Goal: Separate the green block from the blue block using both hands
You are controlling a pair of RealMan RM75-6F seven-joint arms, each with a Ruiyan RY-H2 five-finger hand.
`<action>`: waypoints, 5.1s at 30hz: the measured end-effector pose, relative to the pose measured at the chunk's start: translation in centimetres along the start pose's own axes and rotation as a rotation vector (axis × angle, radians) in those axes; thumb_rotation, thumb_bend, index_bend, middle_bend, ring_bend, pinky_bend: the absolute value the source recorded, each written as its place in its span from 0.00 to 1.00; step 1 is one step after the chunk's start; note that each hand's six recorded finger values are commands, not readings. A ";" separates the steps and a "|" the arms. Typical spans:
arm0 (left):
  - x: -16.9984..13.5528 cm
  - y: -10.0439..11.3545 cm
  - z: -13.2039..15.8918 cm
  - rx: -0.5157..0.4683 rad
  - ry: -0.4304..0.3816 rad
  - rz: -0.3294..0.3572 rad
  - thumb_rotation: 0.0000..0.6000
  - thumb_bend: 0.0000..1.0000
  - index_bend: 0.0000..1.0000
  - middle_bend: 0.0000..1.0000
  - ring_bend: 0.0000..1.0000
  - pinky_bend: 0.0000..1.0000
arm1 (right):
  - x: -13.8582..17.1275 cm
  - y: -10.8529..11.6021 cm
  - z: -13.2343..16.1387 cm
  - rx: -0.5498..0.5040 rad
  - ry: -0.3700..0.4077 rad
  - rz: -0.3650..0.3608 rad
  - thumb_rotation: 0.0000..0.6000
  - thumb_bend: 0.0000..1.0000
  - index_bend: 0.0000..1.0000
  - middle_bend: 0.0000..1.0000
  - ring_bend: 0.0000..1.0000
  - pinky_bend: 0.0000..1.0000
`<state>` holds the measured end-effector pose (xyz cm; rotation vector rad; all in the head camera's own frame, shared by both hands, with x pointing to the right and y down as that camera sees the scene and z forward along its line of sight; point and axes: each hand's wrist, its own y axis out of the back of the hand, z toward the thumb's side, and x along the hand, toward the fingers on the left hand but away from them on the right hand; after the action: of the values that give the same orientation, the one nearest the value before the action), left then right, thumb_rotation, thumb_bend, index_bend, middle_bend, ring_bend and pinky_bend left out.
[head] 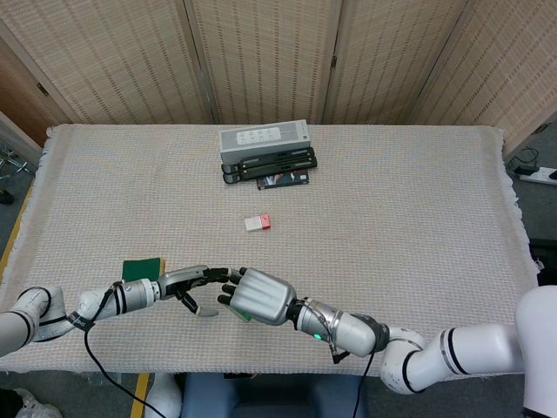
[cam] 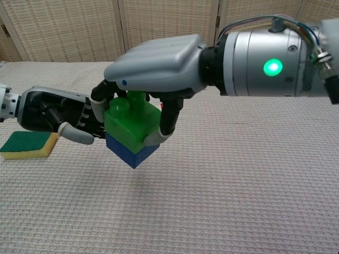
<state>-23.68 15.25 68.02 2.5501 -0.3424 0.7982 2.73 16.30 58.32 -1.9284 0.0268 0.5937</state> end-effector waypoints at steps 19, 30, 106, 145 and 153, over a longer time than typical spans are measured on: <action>3.2 -2.0 0.3 -0.012 -0.031 -0.076 1.00 0.33 0.14 0.08 0.00 0.03 | 1.0 -0.5 -0.9 -0.026 -0.013 0.000 1.00 0.34 0.80 0.75 0.64 0.43; 4.0 -2.3 0.1 -0.039 -0.042 -0.085 1.00 0.33 0.31 0.08 0.00 0.04 | 1.1 -1.3 -1.3 -0.041 -0.014 0.005 1.00 0.34 0.80 0.75 0.64 0.43; 2.2 0.4 -1.5 -0.189 -0.125 0.062 1.00 0.50 0.76 0.83 0.61 0.70 | 0.6 -2.6 -5.9 -0.326 -0.190 -0.030 1.00 0.34 0.80 0.75 0.64 0.47; -1.0 2.7 -1.8 0.498 0.048 0.534 1.00 0.51 0.77 0.83 0.61 0.70 | 12.6 -7.5 -11.5 -0.017 -0.489 0.049 1.00 0.34 0.80 0.75 0.63 0.47; -1.8 1.9 -1.4 0.863 0.206 0.762 1.00 0.51 0.77 0.83 0.61 0.70 | 13.7 -9.8 -11.6 0.015 -0.588 0.051 1.00 0.34 0.80 0.74 0.63 0.47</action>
<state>-26.45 14.49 68.66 3.0495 -1.1460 1.7846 22.10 13.84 64.63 -1.6769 -0.2923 1.1690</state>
